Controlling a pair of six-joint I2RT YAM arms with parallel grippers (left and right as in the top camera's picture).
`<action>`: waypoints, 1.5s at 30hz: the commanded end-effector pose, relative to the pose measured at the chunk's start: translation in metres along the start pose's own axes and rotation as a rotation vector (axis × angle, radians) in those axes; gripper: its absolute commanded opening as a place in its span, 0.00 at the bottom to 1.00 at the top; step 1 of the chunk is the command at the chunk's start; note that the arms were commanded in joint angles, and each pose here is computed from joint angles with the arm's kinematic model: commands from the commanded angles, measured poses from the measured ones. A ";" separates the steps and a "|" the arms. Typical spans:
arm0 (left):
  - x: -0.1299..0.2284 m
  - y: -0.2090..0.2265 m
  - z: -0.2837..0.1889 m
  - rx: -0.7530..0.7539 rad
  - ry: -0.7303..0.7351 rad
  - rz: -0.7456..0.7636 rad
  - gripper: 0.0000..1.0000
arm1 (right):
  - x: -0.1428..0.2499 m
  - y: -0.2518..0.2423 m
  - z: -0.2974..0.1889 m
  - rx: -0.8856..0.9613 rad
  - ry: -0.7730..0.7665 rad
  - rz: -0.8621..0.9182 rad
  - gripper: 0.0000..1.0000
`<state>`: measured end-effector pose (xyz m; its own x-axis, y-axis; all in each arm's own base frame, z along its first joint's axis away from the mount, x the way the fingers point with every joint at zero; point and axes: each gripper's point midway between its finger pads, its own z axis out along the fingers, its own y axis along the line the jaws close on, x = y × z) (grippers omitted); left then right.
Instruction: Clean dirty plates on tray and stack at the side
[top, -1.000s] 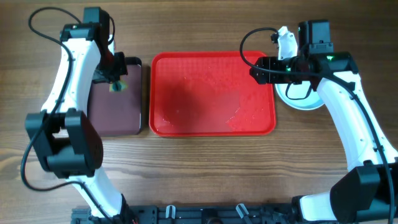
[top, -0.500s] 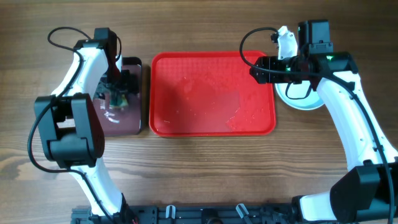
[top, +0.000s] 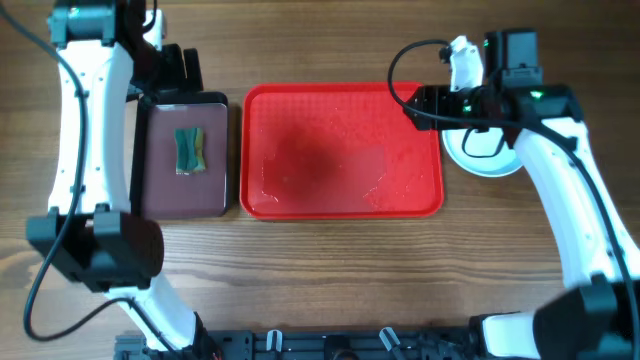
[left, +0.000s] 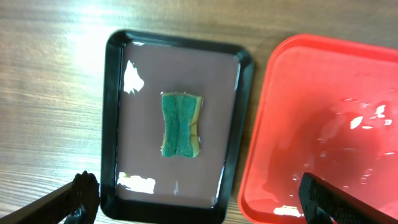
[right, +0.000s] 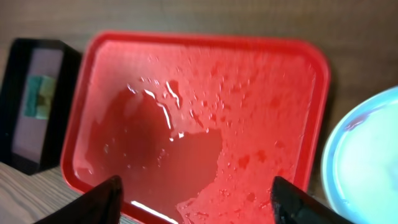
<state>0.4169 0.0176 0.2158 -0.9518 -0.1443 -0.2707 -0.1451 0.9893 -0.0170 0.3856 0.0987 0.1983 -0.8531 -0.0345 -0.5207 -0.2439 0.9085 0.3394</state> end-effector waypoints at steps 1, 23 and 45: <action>-0.004 -0.007 -0.011 0.052 -0.033 0.000 1.00 | -0.045 0.030 -0.091 0.035 -0.261 -0.112 0.82; -0.004 -0.007 -0.011 0.052 -0.032 0.000 1.00 | 0.000 0.050 -0.197 0.145 -0.415 -0.144 1.00; -0.004 -0.007 -0.011 0.052 -0.032 0.000 1.00 | 0.099 0.006 -0.122 0.169 -0.978 -0.306 1.00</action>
<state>0.4164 0.0110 0.2237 -0.9468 -0.1441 -0.2878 -0.1337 0.9895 -0.0556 0.2494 0.0507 0.2659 -0.0453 -0.0307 -0.9985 -0.2558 0.9666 -0.0181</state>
